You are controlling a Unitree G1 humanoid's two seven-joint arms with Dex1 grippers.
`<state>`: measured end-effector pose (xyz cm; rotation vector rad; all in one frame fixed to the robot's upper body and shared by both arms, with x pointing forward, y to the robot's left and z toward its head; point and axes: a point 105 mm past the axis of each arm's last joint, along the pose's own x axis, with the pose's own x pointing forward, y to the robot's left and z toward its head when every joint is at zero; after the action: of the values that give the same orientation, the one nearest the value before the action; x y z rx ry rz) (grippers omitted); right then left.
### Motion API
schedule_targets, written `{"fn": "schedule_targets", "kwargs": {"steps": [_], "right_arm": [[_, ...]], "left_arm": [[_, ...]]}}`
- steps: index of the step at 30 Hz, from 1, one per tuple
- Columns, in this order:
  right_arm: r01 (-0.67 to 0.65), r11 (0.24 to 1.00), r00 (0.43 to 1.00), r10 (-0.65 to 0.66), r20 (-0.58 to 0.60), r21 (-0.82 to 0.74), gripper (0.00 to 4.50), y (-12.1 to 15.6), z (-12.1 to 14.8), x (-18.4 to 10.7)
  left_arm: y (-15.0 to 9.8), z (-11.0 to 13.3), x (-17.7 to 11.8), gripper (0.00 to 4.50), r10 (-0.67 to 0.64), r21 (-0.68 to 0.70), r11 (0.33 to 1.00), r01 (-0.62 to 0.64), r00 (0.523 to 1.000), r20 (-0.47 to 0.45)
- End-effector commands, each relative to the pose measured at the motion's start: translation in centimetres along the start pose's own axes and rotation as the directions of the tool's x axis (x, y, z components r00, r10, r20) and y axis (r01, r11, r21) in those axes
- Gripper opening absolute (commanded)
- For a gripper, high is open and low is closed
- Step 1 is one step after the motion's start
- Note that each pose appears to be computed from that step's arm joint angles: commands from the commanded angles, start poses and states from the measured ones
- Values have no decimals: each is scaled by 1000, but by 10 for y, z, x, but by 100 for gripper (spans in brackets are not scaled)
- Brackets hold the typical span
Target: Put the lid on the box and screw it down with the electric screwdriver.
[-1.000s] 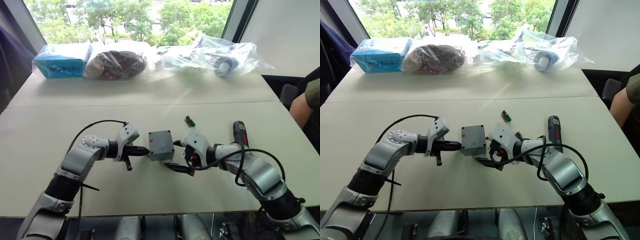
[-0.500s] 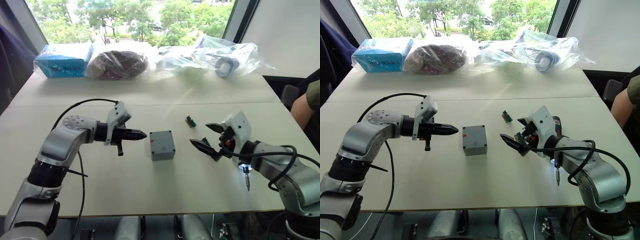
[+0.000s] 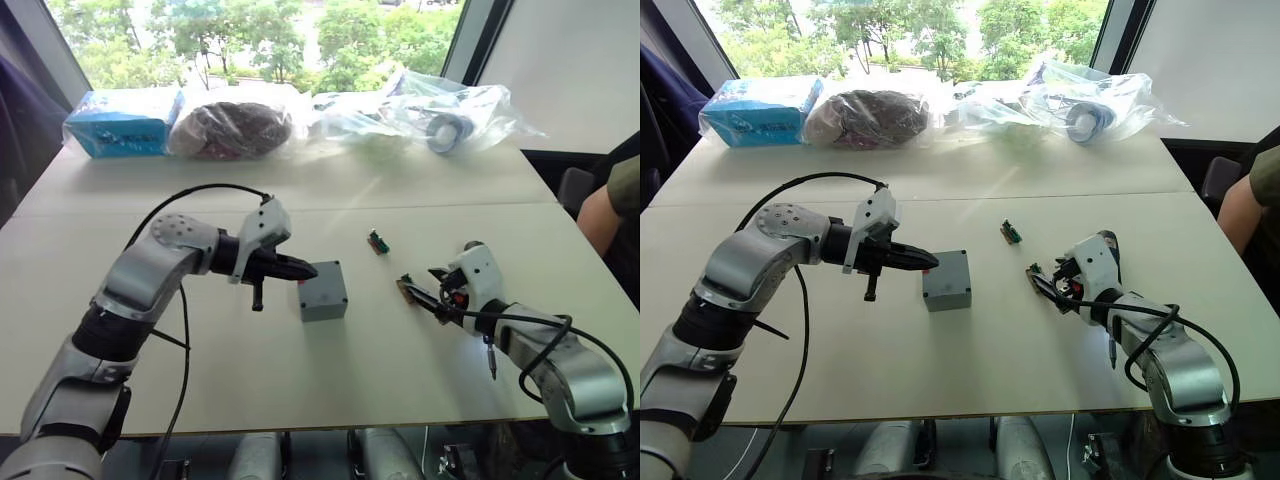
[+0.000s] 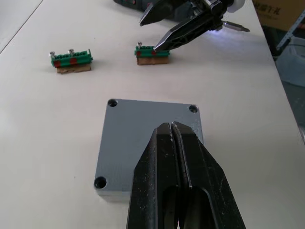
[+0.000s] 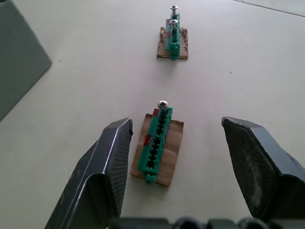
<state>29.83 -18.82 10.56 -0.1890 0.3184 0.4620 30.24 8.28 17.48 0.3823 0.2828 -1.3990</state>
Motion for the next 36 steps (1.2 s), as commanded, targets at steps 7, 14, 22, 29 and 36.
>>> {"fn": "schedule_targets", "kwargs": {"steps": [7, 14, 22, 29, 36], "right_arm": [[0, 1000, 997, 1, 72, -26, 312, -1, 16, 9], [-17, 1000, 997, 19, 75, -27, 312, 4, 16, 14], [-26, 999, 996, 28, 84, -22, 9, 8, 16, 19], [-29, 999, 997, 31, 73, -27, 9, 10, 13, 18], [-22, 999, 996, 25, 83, -38, 9, 6, 17, 16]], "left_arm": [[3, 7, -1, 0, 25, -13, 1000, -24, 998, 49], [3, 6, -2, 0, 36, -28, 999, -34, 998, 53], [5, -1, -3, 0, 49, -43, 998, -47, 998, 41], [4, -5, -3, 0, 49, -51, 998, -47, 998, 37], [4, -5, -2, 0, 49, -53, 997, -47, 998, 38]]}}
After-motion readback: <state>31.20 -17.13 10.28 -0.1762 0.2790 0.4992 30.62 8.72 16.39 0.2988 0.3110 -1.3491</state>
